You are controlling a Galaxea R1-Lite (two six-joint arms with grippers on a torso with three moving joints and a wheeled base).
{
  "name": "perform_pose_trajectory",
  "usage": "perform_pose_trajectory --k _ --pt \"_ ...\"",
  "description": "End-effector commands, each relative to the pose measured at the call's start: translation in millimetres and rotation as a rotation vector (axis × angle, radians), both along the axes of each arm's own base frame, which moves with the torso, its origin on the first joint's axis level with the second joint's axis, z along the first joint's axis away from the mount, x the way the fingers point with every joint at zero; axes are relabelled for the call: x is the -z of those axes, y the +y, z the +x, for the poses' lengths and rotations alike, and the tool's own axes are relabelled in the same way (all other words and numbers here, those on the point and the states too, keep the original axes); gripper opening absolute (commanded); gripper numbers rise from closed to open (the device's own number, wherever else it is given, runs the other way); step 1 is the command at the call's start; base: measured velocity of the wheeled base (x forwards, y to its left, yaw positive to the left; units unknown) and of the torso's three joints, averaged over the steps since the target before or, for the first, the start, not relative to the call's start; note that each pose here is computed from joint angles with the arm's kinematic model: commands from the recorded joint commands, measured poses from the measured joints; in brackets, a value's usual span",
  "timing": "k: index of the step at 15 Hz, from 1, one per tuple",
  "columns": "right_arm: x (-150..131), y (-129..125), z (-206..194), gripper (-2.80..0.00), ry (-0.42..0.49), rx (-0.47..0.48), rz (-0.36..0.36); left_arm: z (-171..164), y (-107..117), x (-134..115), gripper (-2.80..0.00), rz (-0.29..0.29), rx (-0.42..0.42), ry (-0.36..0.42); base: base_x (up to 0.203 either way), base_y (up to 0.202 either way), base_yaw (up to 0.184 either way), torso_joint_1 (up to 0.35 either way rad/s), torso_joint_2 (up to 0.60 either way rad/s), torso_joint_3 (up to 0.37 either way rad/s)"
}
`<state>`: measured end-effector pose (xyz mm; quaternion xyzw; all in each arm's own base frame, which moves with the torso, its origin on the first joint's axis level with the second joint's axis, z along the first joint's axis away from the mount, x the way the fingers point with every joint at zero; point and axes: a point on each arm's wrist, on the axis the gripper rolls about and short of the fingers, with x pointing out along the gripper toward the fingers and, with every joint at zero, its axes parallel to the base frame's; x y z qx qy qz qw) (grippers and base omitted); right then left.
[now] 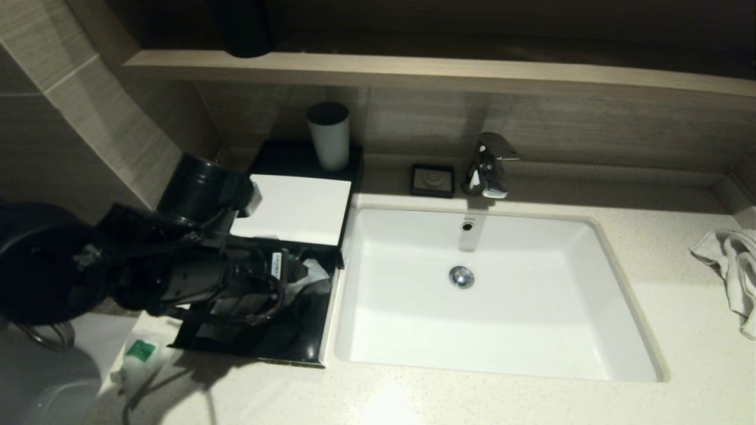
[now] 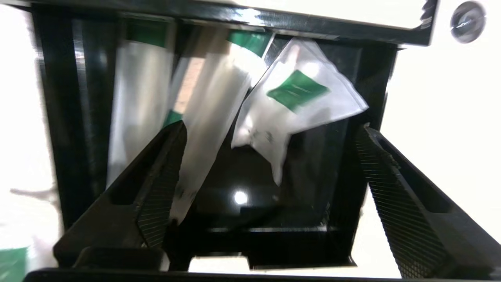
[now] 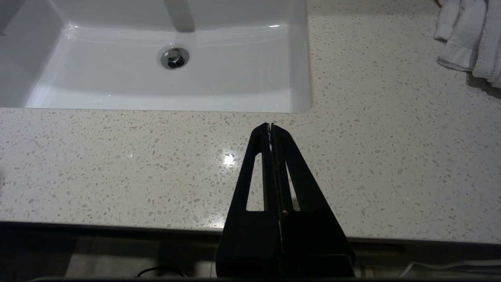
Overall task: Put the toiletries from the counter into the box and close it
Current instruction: Place the bathroom toiletry into the drawer, then pick up the bathroom toiletry
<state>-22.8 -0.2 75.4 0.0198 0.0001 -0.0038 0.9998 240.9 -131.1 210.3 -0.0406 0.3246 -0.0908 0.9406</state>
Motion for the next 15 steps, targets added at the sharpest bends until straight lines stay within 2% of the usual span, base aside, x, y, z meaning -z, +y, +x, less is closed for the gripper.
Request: perform_pose_trajectory --k 1,3,4,9,15 --pt "-0.1 0.0 0.1 -2.8 0.001 0.0 0.0 -22.3 12.8 -23.0 0.0 -0.038 -0.005 -0.066 0.0 0.0 0.0 0.0 0.0 0.0" --pt "-0.1 0.0 0.1 -2.8 0.001 0.0 0.0 -37.2 21.1 -35.3 0.0 -0.052 -0.005 -0.089 0.0 0.0 0.0 0.0 0.0 0.0" --pt "0.1 0.0 0.1 -2.8 0.003 0.0 0.0 -44.9 25.5 -41.6 -2.8 -0.059 -0.005 -0.102 0.0 0.0 0.0 0.0 0.0 0.0" --pt "0.0 0.0 0.1 -2.8 0.002 0.0 0.0 -75.9 48.9 -56.3 -2.8 -0.063 -0.042 -0.127 0.0 0.0 0.0 0.0 0.0 0.0" --pt "-0.1 0.0 0.1 -2.8 0.001 0.0 0.0 -78.0 79.1 -50.8 -2.8 -0.038 -0.192 -0.1 0.0 0.0 0.0 0.0 0.0 0.0"
